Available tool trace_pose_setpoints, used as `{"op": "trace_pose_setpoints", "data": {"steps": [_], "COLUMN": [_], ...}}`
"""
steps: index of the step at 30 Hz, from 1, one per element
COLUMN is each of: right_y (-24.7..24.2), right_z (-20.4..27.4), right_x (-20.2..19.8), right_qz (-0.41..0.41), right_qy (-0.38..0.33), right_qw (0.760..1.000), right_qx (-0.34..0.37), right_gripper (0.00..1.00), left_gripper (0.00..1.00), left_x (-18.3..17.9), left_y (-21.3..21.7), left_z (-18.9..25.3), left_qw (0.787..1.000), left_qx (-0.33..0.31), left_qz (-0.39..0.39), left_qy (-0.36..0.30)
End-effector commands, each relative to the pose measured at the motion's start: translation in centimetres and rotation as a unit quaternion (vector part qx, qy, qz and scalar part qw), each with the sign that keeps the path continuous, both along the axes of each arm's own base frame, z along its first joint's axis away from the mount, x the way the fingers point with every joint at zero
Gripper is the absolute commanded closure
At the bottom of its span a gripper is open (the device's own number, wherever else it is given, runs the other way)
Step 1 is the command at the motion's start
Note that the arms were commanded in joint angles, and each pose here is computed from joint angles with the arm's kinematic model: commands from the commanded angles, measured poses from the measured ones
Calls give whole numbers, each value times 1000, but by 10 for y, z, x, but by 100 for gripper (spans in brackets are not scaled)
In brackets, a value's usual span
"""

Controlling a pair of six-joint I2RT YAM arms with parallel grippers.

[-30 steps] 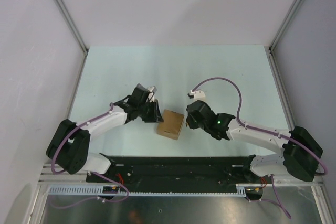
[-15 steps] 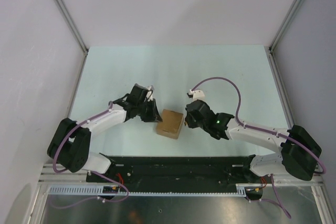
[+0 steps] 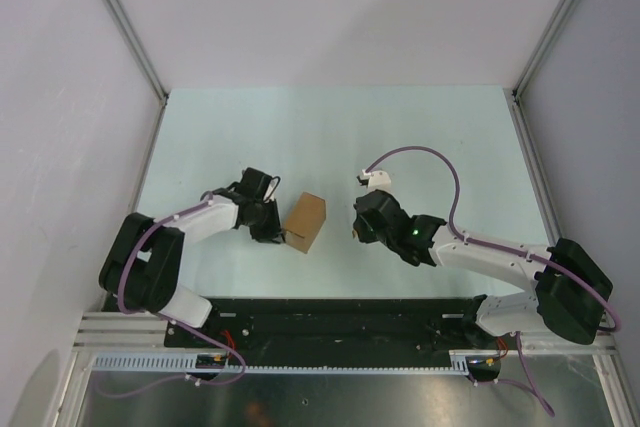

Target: Unpack the express box

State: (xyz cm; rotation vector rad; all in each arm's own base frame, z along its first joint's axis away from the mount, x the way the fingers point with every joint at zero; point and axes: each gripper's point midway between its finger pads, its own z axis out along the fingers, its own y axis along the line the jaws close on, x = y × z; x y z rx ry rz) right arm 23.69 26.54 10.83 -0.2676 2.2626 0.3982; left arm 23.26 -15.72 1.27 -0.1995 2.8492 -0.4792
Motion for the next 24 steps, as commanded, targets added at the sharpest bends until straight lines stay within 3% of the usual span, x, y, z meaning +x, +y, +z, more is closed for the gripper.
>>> {"op": "trace_pose_setpoints", "data": {"steps": [1,11,24], "right_y": [6,7,9], "right_z": [16,21,22], "right_x": [9,7,2], "right_qz": [-4,6,10], "right_qy": [-25,-31,-35], "right_qw": [999,999,999], "right_qx": [21,22,19], "right_gripper": [100,100,100], "left_gripper": [81,79,82], "left_x": [0,26,19], "left_y": [15,37,-19], "left_z": [-4,28,8], "left_qw": [999,995,996], "left_qx": [45,68,-82], "left_qz": [-4,34,38], "left_qy": [-1,-58,16]}}
